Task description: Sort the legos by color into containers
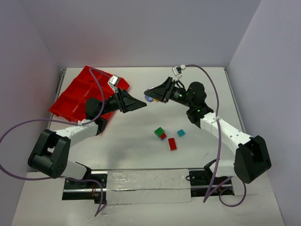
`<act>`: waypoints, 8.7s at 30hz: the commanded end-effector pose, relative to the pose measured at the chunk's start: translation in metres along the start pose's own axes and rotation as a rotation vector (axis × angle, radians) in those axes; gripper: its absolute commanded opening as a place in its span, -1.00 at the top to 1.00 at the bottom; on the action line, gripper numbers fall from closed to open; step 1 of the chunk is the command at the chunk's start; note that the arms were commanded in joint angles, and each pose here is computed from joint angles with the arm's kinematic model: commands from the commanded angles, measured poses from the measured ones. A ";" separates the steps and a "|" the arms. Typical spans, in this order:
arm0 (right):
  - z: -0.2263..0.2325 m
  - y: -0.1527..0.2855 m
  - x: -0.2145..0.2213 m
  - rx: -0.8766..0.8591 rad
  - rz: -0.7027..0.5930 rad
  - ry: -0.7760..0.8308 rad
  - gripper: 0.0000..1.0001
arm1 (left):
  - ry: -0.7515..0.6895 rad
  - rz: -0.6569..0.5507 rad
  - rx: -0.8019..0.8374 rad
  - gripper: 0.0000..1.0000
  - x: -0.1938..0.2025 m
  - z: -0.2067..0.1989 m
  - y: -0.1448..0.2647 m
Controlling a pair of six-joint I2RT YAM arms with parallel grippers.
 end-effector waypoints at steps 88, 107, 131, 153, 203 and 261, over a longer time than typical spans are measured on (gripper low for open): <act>0.003 0.037 0.013 -0.042 0.118 0.181 0.10 | -0.099 0.058 0.029 1.00 -0.015 -0.017 -0.016; -0.006 0.042 0.018 -0.025 0.125 0.175 1.00 | -0.145 -0.061 -0.003 1.00 -0.052 -0.019 0.026; -0.008 0.049 0.012 0.175 0.042 0.233 1.00 | -0.063 -0.159 -1.585 1.00 -0.144 0.154 0.067; -0.014 0.044 0.013 0.157 0.055 0.191 1.00 | -0.094 -0.111 -1.559 0.92 -0.160 0.202 0.053; -0.104 -0.221 0.042 0.483 0.224 0.310 0.91 | -0.454 -0.494 -1.395 -0.78 -0.142 -0.147 0.098; -0.087 0.125 0.098 1.116 -0.022 0.328 -0.65 | -0.272 -0.258 -1.293 -0.78 -0.112 -0.055 0.090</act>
Point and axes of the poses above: each gripper's point midway between its finger pads, its own y axis back along the fingers, its own z axis along the line the jaws close on, x = y × z, the point moved 10 cm from there along y, back along the fingers, and after that the axes turned 5 degrees about -y, right-handed, at the moved point
